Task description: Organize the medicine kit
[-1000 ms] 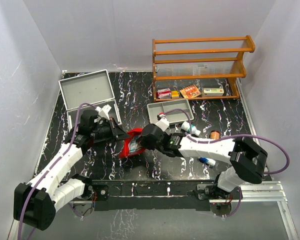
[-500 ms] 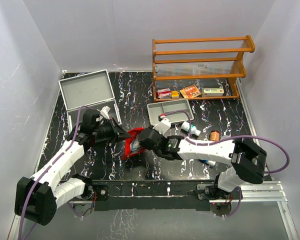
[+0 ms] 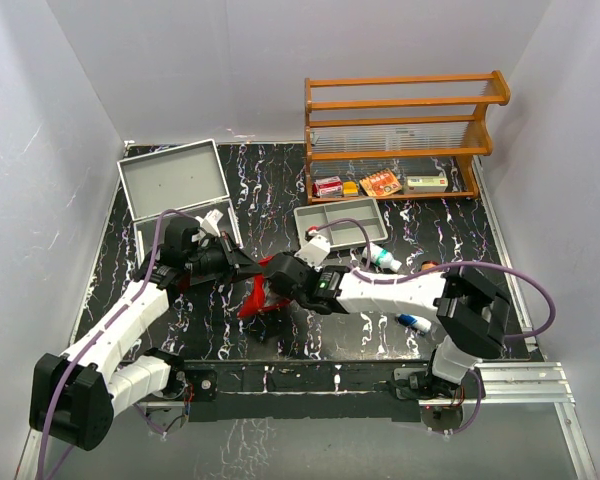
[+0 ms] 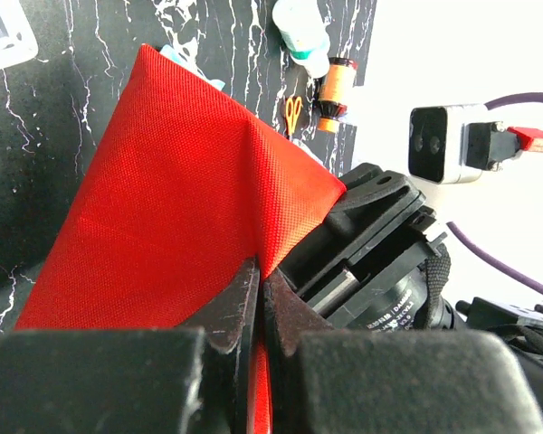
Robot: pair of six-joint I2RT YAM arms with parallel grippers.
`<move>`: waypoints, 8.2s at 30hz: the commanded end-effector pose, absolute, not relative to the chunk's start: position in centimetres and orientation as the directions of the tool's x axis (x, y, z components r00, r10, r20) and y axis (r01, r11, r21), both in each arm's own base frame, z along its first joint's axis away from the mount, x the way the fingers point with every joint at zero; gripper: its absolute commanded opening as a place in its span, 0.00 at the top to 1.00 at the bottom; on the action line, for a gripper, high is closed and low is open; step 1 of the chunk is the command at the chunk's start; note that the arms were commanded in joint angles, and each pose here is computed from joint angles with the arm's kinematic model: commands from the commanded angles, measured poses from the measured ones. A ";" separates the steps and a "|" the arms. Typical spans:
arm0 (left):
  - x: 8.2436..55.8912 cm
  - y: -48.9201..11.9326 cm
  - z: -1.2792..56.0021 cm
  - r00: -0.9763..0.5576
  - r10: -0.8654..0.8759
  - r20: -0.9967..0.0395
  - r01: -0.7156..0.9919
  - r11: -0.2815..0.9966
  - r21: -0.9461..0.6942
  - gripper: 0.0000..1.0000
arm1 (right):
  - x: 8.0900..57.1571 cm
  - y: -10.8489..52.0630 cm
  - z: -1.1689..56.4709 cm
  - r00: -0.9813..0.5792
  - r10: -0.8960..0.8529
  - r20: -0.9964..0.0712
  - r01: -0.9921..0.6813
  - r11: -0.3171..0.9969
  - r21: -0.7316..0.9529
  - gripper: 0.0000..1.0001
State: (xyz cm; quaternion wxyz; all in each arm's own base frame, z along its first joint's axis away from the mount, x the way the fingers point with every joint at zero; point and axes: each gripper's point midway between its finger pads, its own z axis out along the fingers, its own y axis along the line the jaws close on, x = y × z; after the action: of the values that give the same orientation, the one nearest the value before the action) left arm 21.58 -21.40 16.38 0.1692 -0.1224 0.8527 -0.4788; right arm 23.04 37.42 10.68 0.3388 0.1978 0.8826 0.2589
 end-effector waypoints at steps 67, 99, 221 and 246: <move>19.4 -19.2 14.8 -0.842 -0.169 -0.513 0.307 0.633 -0.711 1.00 | 24.1 10.3 5.9 -0.849 0.212 -0.485 0.240 0.971 0.005 0.35; 19.4 -17.9 15.4 -0.861 -0.156 -0.483 0.241 0.712 -0.660 1.00 | 29.3 28.2 2.5 -0.690 -0.521 -0.502 -0.622 0.782 0.044 0.49; 19.8 -19.8 15.1 -0.915 -0.270 -0.301 0.074 0.622 -0.780 1.00 | 23.9 7.2 4.2 -0.810 0.329 -0.486 0.341 0.938 0.066 0.21; 20.0 -20.3 14.0 -0.926 -0.249 -0.283 0.078 0.609 -0.789 1.00 | 22.0 10.1 2.1 -0.859 0.378 -0.346 0.344 0.926 0.156 0.62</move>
State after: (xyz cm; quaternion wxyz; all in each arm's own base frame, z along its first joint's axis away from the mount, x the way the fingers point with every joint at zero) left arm 20.47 -19.79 14.05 0.1961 -0.0680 0.8803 -0.4265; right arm 21.51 8.94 2.13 0.1815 0.1813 0.9663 0.0193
